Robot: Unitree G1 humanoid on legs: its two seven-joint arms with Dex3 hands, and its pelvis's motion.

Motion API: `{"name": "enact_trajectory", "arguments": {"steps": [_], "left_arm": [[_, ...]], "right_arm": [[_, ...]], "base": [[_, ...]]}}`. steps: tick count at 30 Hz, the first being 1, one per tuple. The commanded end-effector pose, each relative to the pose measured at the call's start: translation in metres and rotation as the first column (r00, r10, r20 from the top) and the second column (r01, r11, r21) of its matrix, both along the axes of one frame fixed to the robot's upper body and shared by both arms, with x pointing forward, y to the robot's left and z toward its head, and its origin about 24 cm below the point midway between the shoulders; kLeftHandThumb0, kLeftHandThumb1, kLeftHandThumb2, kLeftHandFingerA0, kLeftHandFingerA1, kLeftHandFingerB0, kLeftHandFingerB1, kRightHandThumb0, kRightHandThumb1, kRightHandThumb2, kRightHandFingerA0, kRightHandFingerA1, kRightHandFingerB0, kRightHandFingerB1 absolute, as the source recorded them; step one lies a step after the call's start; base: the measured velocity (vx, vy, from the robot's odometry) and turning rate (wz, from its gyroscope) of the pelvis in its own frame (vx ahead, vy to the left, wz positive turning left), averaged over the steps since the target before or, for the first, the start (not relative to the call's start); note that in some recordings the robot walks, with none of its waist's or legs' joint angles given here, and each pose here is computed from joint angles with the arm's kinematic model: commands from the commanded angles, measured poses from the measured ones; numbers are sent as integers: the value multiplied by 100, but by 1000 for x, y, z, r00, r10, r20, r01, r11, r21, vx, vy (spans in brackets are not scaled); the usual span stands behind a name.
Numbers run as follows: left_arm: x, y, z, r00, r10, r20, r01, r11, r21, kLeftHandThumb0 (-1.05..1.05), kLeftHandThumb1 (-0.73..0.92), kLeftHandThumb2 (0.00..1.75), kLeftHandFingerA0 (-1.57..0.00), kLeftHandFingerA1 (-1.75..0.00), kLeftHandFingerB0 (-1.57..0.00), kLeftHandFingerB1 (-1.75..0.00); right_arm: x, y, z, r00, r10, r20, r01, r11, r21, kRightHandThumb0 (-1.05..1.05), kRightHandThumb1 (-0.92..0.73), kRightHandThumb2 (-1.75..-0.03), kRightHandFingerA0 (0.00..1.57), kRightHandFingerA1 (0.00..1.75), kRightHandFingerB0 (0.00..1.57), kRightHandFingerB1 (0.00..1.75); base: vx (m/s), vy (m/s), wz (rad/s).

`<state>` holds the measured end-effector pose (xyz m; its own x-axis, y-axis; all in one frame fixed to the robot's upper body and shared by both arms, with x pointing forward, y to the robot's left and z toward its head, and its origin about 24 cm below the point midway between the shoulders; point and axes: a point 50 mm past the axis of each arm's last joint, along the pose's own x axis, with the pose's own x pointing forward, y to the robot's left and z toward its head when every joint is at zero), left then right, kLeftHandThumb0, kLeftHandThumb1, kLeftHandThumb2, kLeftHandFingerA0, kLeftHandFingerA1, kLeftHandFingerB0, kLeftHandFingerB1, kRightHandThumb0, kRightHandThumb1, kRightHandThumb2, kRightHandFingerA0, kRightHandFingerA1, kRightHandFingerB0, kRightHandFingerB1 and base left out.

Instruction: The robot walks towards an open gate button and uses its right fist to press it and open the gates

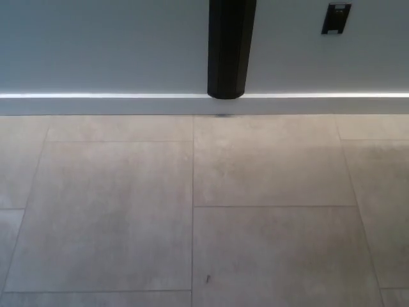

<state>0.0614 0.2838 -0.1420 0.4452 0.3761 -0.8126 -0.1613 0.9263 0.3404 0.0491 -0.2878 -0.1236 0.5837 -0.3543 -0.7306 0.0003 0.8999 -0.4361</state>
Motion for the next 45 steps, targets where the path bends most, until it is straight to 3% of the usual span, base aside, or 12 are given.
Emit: {"name": "enact_trajectory", "arguments": {"steps": [1, 5, 9, 13, 15, 19, 20, 27, 28, 34, 36, 45], "left_arm": [[16, 17, 17, 958, 91, 274, -121, 988, 95, 5, 44, 117, -112, -92, -97, -62], [18, 18, 19, 949, 114, 294, -153, 982, 113, -4, 61, 90, -109, -91, -93, -57], [22, 18, 22, 939, 100, 328, -150, 980, 131, 5, 47, 116, -111, -93, -96, -61], [25, 19, 24, 930, 103, 354, -158, 978, 132, 3, 45, 121, -108, -91, -97, -61], [27, 20, 25, 919, 114, 378, -170, 978, 121, -2, 47, 117, -111, -102, -99, -62], [28, 22, 27, 913, 102, 394, -167, 977, 133, -4, 48, 117, -112, -112, -99, -64], [30, 23, 29, 908, 95, 409, -167, 975, 144, -13, 54, 105, -120, -138, -103, -75], [35, 25, 32, 897, 104, 430, -185, 971, 152, -15, 59, 93, -112, -143, -109, -85], [36, 25, 32, 894, 102, 437, -183, 972, 147, -14, 50, 109, -120, -133, -110, -101], [39, 26, 32, 877, 152, 457, -223, 969, 106, -10, 52, 115, -126, -132, -113, -120], [39, 26, 32, 872, 162, 463, -235, 966, 105, -9, 49, 122, -108, -153, -103, -130], [39, 26, 32, 862, 189, 469, -267, 958, 105, 3, 45, 118, -112, -116, -104, -90]], "right_arm": [[12, -19, 33, 947, 48, 316, -2, 990, -144, 22, -69, -80, 103, 76, 66, 53], [13, -19, 35, 929, 34, 369, 21, 989, -143, 15, -71, -75, 94, 66, 47, 39], [17, -18, 39, 918, 60, 392, 9, 985, -171, 12, -73, -70, 94, 60, 42, 37], [27, -18, 46, 902, 67, 427, 13, 983, -182, 9, -77, -71, 101, 73, 57, 47], [30, -18, 49, 894, 73, 443, 10, 983, -182, 15, -67, -91, 107, 87, 85, 62], [33, -17, 51, 885, 94, 456, -7, 982, -190, 16, -66, -94, 107, 89, 87, 64], [35, -16, 51, 882, 93, 461, 1, 980, -201, 9, -69, -78, 110, 110, 89, 70], [42, -14, 53, 877, 122, 465, 0, 967, -255, 3, -76, -68, 99, 134, 92, 68], [45, -15, 53, 876, 127, 466, 6, 962, -274, 3, -77, -70, 104, 138, 93, 67], [50, -15, 52, 857, 101, 505, 42, 964, -264, -1, -77, -69, 109, 131, 93, 69], [50, -15, 51, 857, 86, 508, 51, 967, -250, 2, -76, -74, 110, 126, 91, 71], [56, -15, 50, 846, 54, 530, 52, 982, -183, 16, -66, -93, 106, 81, 82, 65]], "base": [[0, 0, 0], [0, 0, 0], [0, 0, 0], [0, 0, 0], [5, -2, 5], [28, -25, 12], [-77, -29, -9], [41, 169, -11], [114, 307, -29], [166, 383, -6], [118, 98, -1], [147, -81, 5]]}}
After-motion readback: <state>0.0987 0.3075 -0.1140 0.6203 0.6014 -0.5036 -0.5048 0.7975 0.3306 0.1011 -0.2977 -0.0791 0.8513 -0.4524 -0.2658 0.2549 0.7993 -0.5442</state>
